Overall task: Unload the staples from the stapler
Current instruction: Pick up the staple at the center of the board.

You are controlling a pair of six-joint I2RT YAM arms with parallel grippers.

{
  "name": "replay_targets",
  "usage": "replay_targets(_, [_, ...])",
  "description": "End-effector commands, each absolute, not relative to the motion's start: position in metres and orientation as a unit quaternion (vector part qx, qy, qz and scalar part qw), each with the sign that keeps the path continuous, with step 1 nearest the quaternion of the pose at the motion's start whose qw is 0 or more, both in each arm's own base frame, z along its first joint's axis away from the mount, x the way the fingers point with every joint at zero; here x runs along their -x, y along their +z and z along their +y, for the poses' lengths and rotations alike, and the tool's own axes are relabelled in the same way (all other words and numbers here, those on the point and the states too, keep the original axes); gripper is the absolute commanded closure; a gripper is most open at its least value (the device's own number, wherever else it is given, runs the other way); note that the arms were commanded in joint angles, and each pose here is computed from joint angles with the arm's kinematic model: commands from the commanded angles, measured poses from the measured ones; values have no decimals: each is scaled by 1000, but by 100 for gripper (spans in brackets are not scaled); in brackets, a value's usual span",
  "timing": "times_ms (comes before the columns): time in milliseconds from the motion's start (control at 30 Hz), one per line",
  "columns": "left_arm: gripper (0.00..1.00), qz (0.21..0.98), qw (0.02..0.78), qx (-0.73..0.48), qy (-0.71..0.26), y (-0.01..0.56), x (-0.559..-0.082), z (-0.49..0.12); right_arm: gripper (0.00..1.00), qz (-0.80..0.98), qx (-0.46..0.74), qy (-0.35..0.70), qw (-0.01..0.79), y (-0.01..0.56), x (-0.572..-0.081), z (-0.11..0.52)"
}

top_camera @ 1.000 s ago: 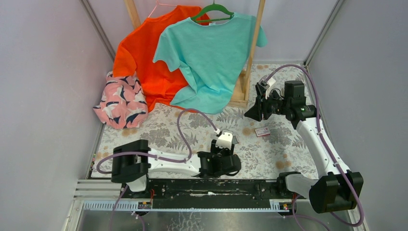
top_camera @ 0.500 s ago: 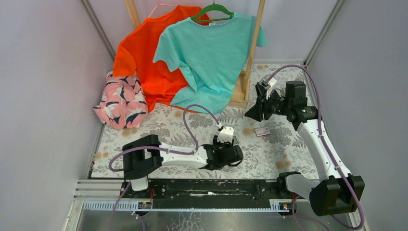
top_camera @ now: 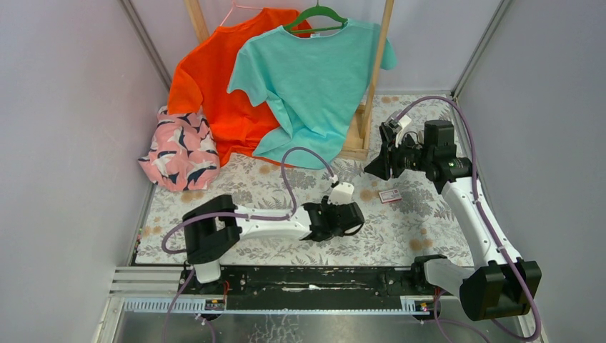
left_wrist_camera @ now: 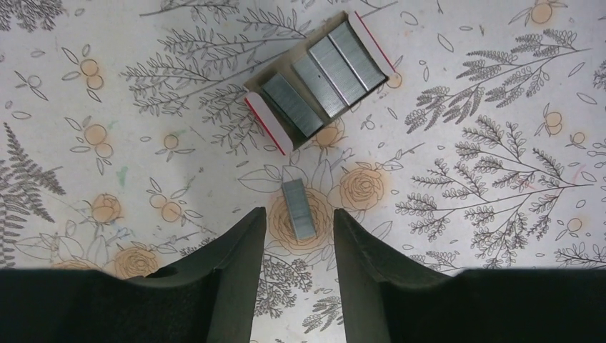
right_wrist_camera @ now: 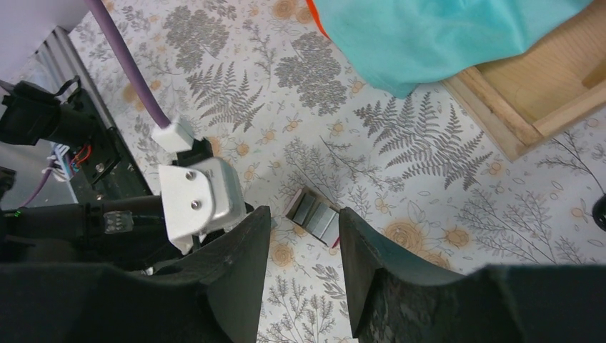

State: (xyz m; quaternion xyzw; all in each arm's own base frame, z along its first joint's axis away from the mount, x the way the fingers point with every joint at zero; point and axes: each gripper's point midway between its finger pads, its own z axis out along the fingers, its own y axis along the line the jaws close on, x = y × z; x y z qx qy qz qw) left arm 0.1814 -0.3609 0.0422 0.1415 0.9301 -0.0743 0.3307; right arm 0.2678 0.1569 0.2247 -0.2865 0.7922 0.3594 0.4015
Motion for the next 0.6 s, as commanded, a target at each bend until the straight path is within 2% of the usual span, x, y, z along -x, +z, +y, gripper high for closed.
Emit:
replay_targets(0, [53, 939, 290, -160, -98, 56, -182, -354, 52, 800, 270, 321, 429, 229, -281, 146])
replay_targets(133, [52, 948, 260, -138, -121, 52, -184, -356, 52, 800, 256, 311, 444, 234, -284, 140])
replay_targets(400, [52, 965, 213, -130, -80, 39, -182, -348, 51, 798, 259, 312, 446, 236, -284, 140])
replay_targets(567, [52, 966, 200, -135, -91, 39, -183, -359, 51, 797, 262, 306, 451, 238, -284, 139])
